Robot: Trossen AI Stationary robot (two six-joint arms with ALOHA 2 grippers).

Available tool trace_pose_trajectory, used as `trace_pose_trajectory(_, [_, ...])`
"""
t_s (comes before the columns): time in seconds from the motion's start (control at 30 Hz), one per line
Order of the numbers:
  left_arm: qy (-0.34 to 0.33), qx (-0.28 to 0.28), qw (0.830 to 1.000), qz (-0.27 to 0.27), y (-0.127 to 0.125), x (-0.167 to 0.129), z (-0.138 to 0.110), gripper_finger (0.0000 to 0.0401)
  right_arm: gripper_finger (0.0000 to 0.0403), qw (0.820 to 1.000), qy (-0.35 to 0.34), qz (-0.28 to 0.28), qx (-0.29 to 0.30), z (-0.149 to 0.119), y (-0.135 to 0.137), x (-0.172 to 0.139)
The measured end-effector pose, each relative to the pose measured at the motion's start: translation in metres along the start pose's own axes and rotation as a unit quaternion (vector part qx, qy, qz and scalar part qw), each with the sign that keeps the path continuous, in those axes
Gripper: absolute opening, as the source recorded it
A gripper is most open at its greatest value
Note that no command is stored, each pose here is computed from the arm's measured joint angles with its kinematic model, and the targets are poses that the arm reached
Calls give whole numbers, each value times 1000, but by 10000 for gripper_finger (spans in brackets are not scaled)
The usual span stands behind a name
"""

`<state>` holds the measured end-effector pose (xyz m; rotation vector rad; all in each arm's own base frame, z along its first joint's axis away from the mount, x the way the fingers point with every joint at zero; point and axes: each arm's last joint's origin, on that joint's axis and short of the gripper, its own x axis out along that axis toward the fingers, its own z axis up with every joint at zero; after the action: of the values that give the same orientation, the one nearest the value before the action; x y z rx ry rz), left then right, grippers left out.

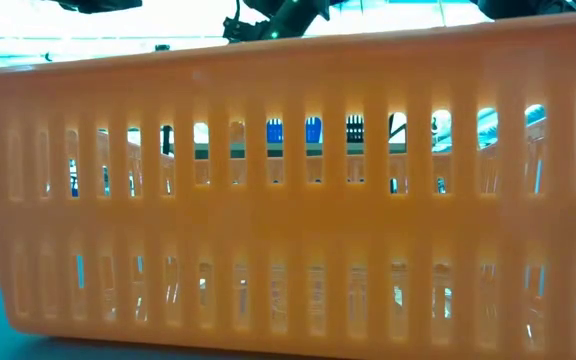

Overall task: Stack baskets on shelf by color
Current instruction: Put the right orange basket on the shelf, then stack the bottom black basket on top of the black basket on the shelf

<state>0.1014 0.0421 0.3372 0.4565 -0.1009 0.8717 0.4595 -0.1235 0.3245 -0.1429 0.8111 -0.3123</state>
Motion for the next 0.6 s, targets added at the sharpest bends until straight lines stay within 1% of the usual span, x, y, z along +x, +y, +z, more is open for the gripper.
trace_pose_trajectory(0.17, [-2, -1, 1000, 1, 0, 0, 0, 37, 48, 1000, 4, 1, 13, -1, 0, 0])
trace_pose_trajectory(0.47, [-2, -4, 1000, 1, 0, 0, 0, 37, 97, 1000, -16, 7, -2, 5, 12, -3])
trace_pose_trajectory(0.57, [-2, -4, 1000, 1, 0, 0, 0, 37, 107, 999, -33, 10, -16, 11, 16, -18])
trace_pose_trajectory(0.6, [-2, -4, 1000, 1, 0, 0, 0, 37, 108, 999, -45, 9, -18, 14, 16, -28])
